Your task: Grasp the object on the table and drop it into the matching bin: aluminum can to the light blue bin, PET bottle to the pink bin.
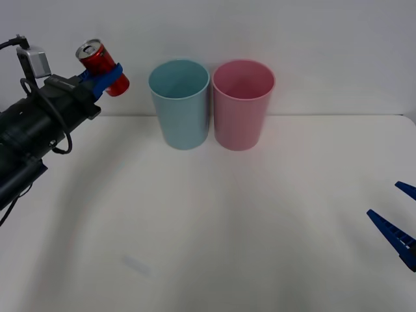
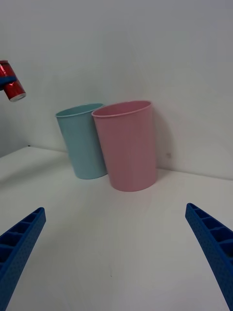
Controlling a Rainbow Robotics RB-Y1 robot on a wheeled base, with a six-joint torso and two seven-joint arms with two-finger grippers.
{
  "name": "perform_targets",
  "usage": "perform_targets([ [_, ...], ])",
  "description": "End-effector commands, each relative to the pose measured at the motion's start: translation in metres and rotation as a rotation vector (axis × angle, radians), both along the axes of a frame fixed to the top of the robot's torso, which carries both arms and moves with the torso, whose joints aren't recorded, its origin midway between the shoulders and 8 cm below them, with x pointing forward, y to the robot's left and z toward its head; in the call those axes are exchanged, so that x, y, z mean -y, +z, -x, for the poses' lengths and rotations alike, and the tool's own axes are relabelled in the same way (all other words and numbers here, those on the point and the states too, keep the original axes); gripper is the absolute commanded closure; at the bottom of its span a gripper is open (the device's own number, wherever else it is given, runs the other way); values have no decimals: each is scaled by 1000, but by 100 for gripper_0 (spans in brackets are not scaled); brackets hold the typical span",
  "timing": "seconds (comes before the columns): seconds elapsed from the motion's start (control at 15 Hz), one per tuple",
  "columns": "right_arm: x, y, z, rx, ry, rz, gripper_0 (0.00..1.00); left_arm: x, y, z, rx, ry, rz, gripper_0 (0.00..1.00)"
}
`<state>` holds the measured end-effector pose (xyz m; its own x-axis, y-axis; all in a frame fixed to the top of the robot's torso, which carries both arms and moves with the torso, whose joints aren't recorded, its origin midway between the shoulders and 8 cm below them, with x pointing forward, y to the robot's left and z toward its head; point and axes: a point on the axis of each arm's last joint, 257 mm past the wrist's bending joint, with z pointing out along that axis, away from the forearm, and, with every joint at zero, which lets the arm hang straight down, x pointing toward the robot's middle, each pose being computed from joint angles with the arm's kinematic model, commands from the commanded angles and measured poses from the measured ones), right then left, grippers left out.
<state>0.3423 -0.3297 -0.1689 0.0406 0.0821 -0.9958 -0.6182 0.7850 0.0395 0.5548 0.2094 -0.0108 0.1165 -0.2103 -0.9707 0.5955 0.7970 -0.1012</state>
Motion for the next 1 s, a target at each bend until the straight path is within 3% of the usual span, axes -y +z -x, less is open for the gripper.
perform_targets([
  [0.07,0,0,0,0,0,0,0,10,14,-16,-8,-6,-1,100],
  [0.53,0,0,0,0,0,0,0,50,5,-84,-40,-18,-81,100],
  [1.0,0,0,0,0,0,0,0,96,5,-131,-74,-11,-150,100],
])
